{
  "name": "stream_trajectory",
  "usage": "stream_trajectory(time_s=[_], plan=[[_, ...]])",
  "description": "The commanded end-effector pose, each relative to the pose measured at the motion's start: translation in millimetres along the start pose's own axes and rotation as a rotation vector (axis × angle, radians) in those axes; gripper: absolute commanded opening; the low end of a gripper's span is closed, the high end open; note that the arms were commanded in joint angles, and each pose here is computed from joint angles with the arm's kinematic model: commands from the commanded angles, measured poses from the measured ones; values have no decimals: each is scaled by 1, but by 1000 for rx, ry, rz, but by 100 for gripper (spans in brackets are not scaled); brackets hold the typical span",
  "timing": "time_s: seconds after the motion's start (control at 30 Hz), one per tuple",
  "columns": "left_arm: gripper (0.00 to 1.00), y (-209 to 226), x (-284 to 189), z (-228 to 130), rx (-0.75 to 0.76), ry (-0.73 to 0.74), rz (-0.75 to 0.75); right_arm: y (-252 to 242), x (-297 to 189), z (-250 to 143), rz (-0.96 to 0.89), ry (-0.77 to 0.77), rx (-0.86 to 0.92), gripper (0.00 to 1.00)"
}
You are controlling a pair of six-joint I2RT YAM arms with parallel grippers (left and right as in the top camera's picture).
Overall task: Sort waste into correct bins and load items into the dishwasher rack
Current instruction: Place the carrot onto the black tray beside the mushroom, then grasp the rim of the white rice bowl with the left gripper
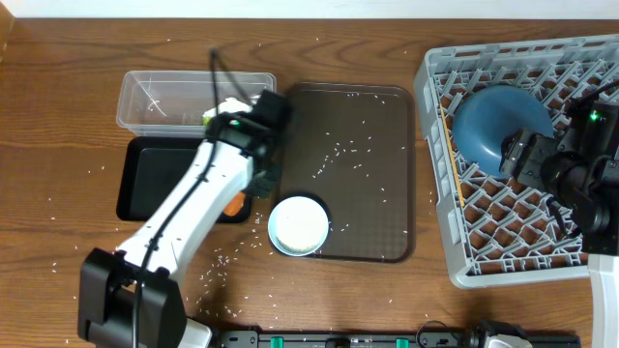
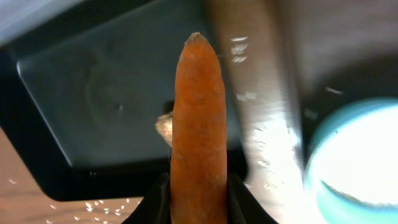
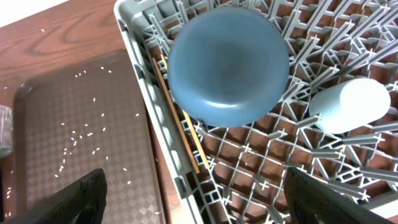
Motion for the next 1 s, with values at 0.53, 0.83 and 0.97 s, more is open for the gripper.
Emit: stream_trajectory(time_s=[0.53,0.83,0.97], plan=[[43,16,-24,5,-195,-161,-156,-2,0,1,-6,-3,-6,84],[6,4,-32,17,-196,-234,-225,-2,0,1,-5,-2,-6,84],[6,-31,-15,10,-157,-114,-378,-3,0,-1,-7,6,-6,84]])
Point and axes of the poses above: each gripper's point midway between its finger pads, its own x axis out along the fingers, its own y axis along the line the jaws close on, z = x × y, the point moved 2 cm from there along -x, back along the fingers, and after that the axes turned 3 degrees about -x, right-handed, at the moved point
